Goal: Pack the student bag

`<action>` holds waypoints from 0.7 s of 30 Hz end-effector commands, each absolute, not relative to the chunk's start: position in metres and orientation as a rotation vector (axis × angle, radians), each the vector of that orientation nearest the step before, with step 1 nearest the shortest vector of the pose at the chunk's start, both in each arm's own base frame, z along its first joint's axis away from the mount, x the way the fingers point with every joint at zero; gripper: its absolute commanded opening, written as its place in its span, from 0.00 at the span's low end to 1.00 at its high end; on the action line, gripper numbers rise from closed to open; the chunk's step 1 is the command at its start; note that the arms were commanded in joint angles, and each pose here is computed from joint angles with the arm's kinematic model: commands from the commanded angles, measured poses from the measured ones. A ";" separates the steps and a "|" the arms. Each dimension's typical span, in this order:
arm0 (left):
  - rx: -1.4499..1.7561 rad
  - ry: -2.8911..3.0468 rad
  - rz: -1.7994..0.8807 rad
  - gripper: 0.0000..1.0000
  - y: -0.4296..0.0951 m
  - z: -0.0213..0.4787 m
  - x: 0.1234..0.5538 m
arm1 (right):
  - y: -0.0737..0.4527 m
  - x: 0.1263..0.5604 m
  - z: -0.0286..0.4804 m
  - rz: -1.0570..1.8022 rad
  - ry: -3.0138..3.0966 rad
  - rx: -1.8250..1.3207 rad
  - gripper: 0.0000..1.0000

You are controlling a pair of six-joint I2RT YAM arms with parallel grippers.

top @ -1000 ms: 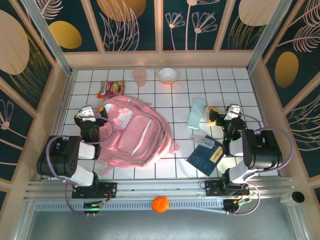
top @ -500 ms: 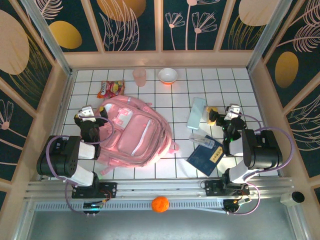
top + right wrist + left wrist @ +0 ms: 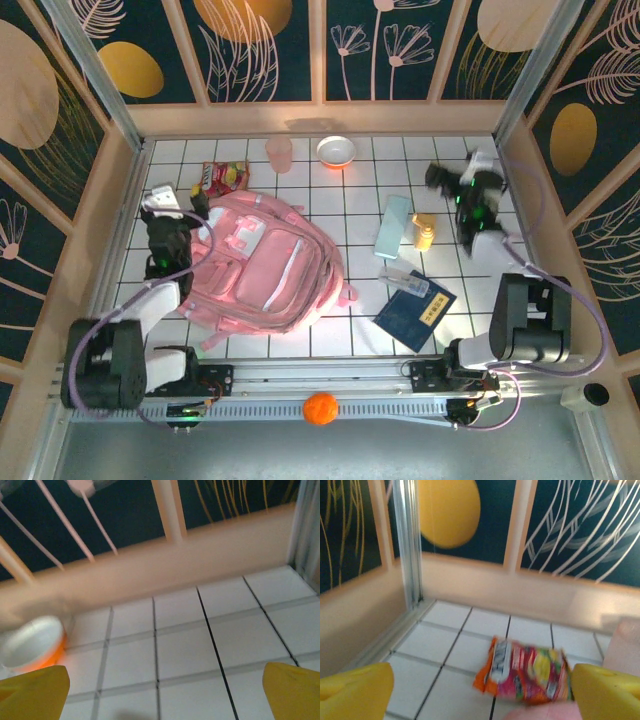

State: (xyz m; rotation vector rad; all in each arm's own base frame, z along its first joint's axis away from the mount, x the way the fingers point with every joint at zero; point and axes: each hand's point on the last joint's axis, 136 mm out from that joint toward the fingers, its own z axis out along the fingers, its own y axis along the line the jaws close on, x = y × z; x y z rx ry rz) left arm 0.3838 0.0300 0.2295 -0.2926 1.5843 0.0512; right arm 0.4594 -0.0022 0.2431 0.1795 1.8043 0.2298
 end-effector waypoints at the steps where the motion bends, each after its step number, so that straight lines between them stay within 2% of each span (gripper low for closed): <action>1: -0.445 1.730 -0.003 0.85 0.036 0.231 0.372 | 0.028 0.442 0.228 0.355 2.143 0.287 0.99; 6: -0.675 1.907 -0.074 0.77 0.038 0.237 0.341 | 0.112 0.438 0.245 0.389 2.205 0.107 0.99; 11: -0.818 2.155 -0.232 0.73 0.013 0.188 0.304 | 0.218 0.417 0.219 0.615 2.286 -0.040 0.99; 15: -0.881 2.231 -0.367 0.70 -0.005 0.144 0.284 | 0.276 0.404 0.185 0.697 2.341 -0.148 0.99; 21: -0.988 2.218 -0.533 0.65 -0.021 0.105 0.263 | 0.326 0.394 0.127 0.691 2.423 -0.236 0.83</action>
